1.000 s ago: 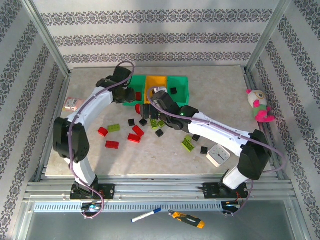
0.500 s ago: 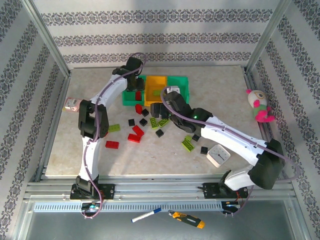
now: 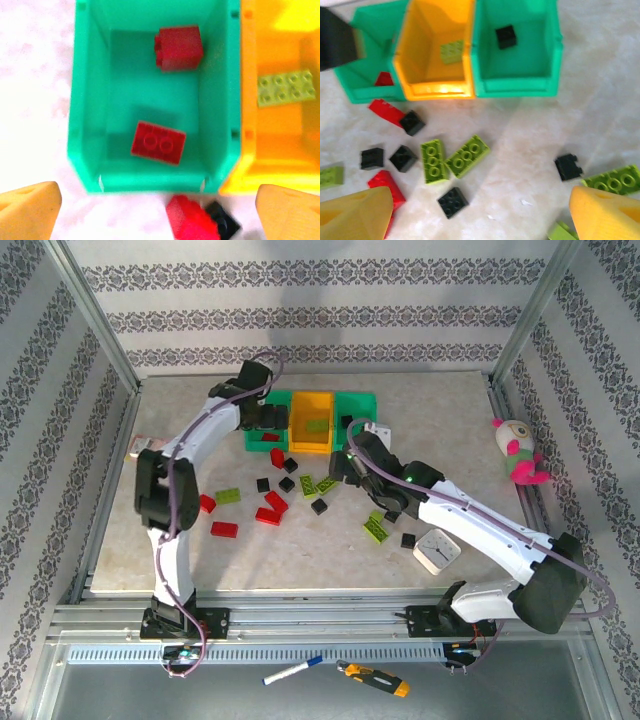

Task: Sort the legos into containers by color
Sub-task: Place the lego in the container, then pick up the lego from the middle-right of the table.

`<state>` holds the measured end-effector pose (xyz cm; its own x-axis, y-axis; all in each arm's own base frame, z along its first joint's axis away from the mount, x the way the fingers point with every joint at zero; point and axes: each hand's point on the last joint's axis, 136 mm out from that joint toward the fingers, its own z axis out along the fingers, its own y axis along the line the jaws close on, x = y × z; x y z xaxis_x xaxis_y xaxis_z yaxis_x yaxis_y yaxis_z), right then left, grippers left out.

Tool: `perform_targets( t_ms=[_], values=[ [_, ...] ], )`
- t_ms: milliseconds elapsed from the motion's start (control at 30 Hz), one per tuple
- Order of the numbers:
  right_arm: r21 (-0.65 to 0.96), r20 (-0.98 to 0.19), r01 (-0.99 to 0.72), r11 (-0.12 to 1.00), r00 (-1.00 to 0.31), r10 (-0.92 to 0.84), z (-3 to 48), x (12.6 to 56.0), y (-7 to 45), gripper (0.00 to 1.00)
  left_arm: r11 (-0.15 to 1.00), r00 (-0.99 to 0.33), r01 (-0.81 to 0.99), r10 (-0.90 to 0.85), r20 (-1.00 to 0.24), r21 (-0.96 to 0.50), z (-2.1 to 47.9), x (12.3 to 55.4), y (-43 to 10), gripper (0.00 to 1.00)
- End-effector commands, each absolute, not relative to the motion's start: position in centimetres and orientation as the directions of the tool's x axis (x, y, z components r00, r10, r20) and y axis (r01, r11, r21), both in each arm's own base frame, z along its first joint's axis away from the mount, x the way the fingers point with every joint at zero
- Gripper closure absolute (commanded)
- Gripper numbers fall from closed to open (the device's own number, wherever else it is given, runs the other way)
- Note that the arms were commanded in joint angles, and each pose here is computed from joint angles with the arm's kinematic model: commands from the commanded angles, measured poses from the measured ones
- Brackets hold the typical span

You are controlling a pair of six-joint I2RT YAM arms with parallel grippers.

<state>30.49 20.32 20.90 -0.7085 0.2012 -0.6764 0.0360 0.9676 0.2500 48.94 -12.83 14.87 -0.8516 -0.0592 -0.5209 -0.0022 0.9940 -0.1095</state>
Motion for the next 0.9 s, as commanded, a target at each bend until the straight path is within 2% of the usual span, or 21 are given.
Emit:
perform_targets(
  t_ms=[0,133,233,433,667,867],
  values=[
    [0.195,-0.606,0.182,0.964,-0.75,0.265,17.7,29.3,17.4,0.09,0.977,-0.741,0.113,-0.039,-0.67,-0.182,19.3,48.0,-13.7,0.01],
    [0.206,-0.528,0.323,0.924,-0.758,0.383,15.0,28.7,15.4,0.1,0.939,-0.653,0.269,0.016,-0.757,-0.213,19.8,44.4,-15.6,0.01],
    [0.224,-0.462,0.476,0.85,-0.716,0.523,12.6,28.1,13.3,0.1,0.884,-0.563,0.426,0.092,-0.821,-0.193,20.2,41.1,-17.9,0.01],
    [0.276,-0.388,0.676,0.683,-0.572,0.723,9.3,28.0,9.8,0.12,0.666,-0.416,0.726,0.228,-0.881,-0.17,20.6,33.9,-23.4,0.01],
    [0.269,-0.351,0.755,0.598,-0.501,0.791,7.4,29.8,7.6,0.15,0.486,-0.288,0.869,0.35,-0.891,-0.09,19.4,29.3,-27.9,0.01],
    [0.236,-0.307,0.78,0.58,-0.506,0.806,5.9,31.2,7.7,0.17,0.408,-0.223,0.912,0.393,-0.892,-0.048,18.8,27.7,-29.0,0.01]
  ],
)
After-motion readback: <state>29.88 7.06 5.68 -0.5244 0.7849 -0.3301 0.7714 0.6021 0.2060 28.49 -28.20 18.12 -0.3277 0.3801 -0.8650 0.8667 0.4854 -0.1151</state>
